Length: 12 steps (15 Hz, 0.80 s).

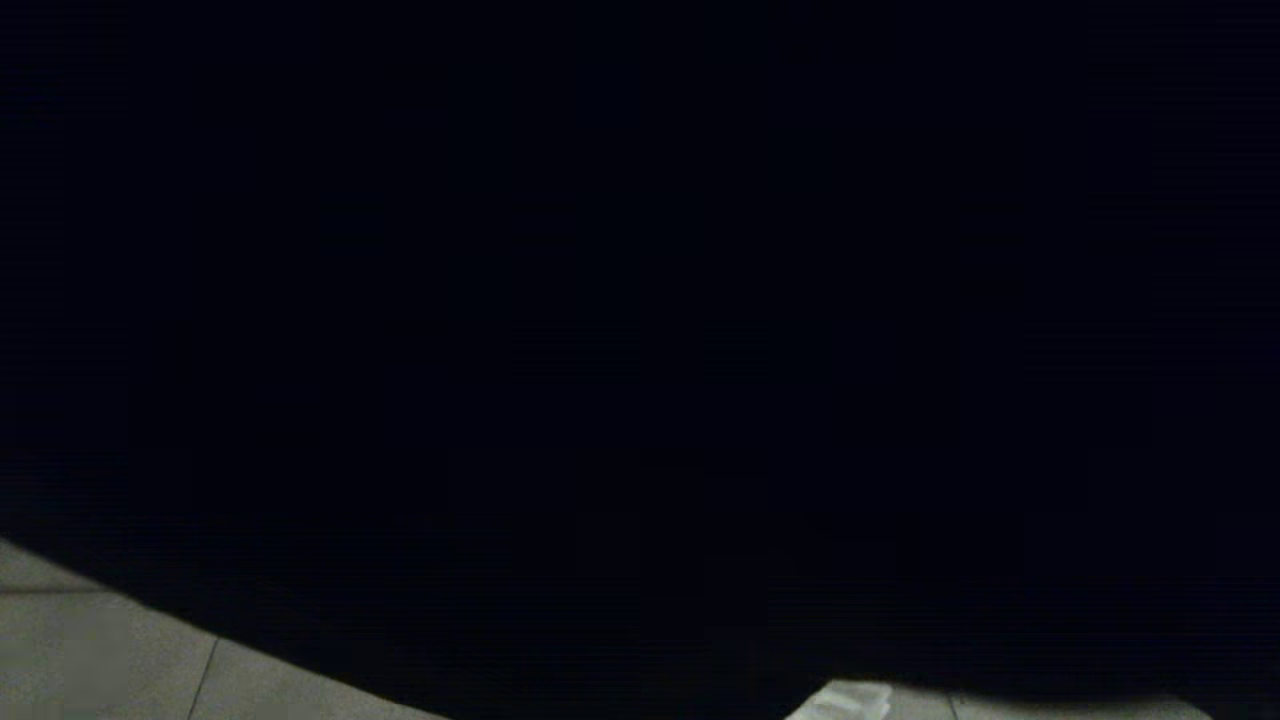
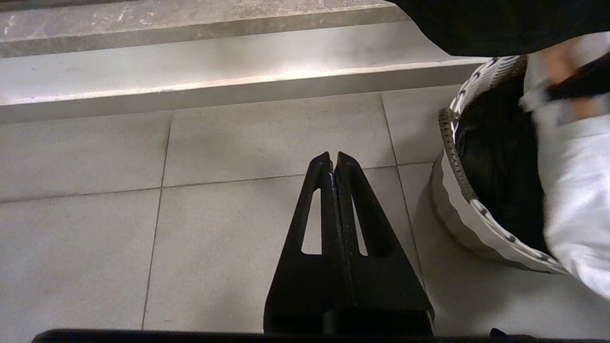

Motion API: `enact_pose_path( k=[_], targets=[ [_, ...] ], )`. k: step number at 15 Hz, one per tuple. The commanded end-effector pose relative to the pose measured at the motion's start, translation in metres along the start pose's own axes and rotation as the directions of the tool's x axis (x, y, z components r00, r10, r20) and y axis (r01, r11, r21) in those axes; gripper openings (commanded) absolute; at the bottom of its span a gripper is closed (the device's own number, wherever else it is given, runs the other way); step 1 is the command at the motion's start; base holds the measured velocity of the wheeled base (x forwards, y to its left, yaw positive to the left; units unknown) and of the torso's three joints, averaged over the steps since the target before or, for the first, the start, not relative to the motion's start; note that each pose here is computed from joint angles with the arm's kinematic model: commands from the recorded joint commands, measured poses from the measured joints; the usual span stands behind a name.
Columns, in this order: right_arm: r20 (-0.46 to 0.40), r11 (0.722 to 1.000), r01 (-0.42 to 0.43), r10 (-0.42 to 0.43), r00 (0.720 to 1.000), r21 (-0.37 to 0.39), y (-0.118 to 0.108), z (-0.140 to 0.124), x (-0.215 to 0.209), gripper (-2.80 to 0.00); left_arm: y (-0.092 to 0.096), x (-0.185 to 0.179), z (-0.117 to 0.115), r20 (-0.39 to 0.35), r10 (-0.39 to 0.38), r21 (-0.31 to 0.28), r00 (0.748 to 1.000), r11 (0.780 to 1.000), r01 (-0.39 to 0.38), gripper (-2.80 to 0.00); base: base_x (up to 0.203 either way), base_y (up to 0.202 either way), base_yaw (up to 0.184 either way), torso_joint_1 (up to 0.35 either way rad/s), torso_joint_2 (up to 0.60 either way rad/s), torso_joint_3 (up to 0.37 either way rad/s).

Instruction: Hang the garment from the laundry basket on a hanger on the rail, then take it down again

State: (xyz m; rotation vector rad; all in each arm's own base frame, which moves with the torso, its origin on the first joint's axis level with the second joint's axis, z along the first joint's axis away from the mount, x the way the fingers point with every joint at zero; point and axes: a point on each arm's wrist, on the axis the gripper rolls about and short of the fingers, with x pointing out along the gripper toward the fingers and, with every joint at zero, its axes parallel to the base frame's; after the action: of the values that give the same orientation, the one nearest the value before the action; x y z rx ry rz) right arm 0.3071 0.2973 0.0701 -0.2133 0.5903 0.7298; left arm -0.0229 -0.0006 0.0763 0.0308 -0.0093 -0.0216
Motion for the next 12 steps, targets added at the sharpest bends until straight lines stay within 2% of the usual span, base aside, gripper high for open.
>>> enact_pose_path(
  k=[1,3,6,12],
  targets=[
    [0.109,0.996,-0.013,0.003,0.994,0.085,0.000,0.023,-0.057,-2.80,0.000,0.000,-0.001,-0.001,0.000,0.000,1.000,1.000,0.000,-2.80,0.000,0.000,0.000,0.000,0.00,0.000],
    [0.170,0.983,-0.034,0.004,0.985,0.178,0.000,0.028,-0.091,-2.80,0.000,0.000,0.000,-0.001,0.000,0.000,1.000,1.000,0.000,-2.80,0.000,0.000,0.000,0.000,0.00,0.000],
    [0.259,0.962,-0.073,0.003,0.966,0.263,-0.001,0.035,-0.145,-2.80,0.000,0.000,0.000,0.000,0.000,0.000,1.000,1.000,0.000,-2.80,0.000,0.000,0.000,0.000,0.00,0.000],
    [0.393,0.940,-0.078,-0.064,0.917,0.334,-0.019,0.027,-0.235,-2.80,0.000,0.000,-0.001,-0.002,0.000,0.000,1.000,1.000,0.000,-2.80,0.000,0.000,0.000,0.000,0.00,0.000]
  ],
)
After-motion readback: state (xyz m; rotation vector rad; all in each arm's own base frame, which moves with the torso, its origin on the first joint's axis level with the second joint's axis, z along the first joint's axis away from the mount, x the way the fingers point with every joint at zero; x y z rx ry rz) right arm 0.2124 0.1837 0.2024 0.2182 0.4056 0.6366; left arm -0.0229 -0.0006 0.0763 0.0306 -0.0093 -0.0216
